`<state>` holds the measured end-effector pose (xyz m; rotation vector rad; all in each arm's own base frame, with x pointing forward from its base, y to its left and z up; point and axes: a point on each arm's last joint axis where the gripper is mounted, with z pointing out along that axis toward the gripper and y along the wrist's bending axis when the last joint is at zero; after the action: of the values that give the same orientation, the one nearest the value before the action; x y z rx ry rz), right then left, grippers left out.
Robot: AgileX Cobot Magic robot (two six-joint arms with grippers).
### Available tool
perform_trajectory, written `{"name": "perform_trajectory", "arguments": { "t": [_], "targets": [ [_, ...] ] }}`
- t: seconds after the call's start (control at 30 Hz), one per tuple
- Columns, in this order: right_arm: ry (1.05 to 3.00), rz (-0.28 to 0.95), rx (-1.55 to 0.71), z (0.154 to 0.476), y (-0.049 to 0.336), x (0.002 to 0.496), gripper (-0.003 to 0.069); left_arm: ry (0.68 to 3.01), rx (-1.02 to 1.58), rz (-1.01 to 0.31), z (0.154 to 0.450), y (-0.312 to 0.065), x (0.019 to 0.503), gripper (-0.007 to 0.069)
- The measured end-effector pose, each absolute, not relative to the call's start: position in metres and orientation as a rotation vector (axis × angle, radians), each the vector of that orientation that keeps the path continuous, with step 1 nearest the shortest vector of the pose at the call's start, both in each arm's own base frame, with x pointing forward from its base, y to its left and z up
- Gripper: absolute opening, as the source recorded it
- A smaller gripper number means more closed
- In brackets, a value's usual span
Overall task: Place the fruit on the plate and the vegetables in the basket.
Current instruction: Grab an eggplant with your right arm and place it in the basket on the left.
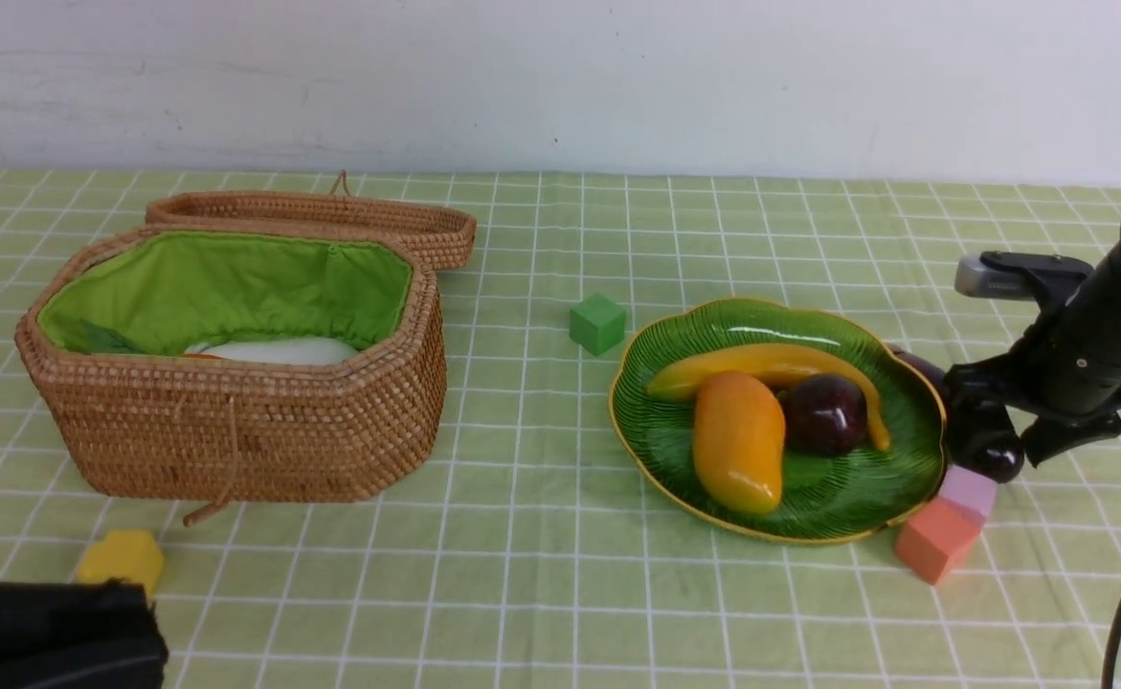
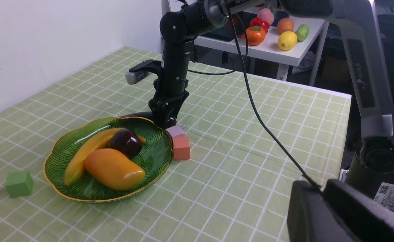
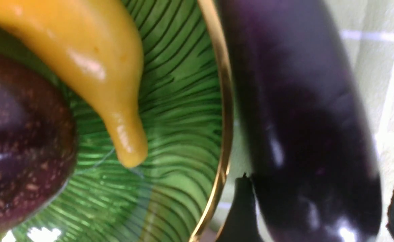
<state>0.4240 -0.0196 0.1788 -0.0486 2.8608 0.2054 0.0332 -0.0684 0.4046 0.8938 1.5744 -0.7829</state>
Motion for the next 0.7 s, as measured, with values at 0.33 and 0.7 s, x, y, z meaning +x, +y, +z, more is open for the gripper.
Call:
{"name": "perform_trajectory", "arguments": {
  "t": [0.33, 0.7],
  "targets": [
    [2.870, 0.199, -0.047, 0.166, -0.020, 0.428, 0.0522, 1.574, 0.894, -0.783, 0.405, -0.068, 0.033, 0.0067],
    [2.875, 0.174, -0.064, 0.164, -0.022, 0.428, 0.0417, 1.574, 0.894, -0.782, 0.405, -0.068, 0.033, 0.0068]
  ]
}}
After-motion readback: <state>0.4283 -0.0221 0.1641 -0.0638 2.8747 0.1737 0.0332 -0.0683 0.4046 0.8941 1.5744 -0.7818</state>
